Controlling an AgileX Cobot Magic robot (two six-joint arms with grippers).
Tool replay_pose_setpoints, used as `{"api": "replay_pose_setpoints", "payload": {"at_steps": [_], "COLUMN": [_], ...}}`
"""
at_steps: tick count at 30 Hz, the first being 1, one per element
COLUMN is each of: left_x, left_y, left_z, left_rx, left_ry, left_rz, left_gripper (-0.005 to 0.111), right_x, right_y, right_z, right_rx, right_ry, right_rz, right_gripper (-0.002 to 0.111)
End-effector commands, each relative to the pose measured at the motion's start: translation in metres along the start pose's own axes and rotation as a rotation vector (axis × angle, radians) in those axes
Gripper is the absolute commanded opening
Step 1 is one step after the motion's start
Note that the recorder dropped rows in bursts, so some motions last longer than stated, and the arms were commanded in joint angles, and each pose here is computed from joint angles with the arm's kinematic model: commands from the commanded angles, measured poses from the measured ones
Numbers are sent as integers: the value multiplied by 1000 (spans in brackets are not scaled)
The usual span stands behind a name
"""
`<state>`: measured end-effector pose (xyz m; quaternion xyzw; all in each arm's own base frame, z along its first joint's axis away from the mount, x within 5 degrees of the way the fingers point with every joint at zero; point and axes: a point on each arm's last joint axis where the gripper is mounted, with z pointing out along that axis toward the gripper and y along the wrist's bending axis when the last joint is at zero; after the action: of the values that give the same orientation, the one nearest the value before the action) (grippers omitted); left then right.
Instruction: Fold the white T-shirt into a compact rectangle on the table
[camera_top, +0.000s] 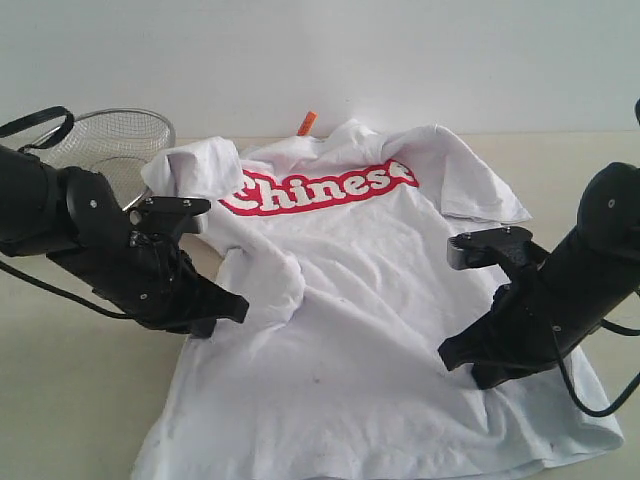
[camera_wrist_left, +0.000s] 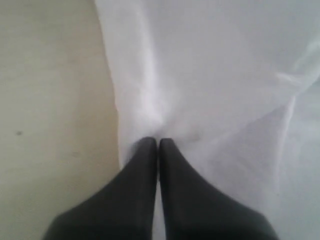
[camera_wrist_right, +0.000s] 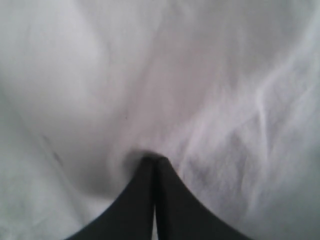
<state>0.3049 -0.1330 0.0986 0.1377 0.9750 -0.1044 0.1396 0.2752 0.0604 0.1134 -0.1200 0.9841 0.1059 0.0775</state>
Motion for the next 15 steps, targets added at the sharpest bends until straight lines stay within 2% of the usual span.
{"api": "replay_pose_setpoints", "payload": {"at_steps": [1,5,11,15], "left_x": [17,18,10,1], "left_y": [25,27,20,-9], "left_z": [13,8,-30,-74], "left_rx": [-43,-36,-19,53], "left_ry": [103,120,67,-69], "left_rz": [-9,-25,4,71], "left_gripper": [4,4,4,4], "right_x": [5,5,11,12], "right_y": [-4,-4,-2,-3], "right_z": [13,13,13,13], "right_rx": [17,16,-6,-3], "right_ry": [32,34,100,112], "right_rz": [-7,-7,21,8], "right_gripper": [0,0,0,0]}}
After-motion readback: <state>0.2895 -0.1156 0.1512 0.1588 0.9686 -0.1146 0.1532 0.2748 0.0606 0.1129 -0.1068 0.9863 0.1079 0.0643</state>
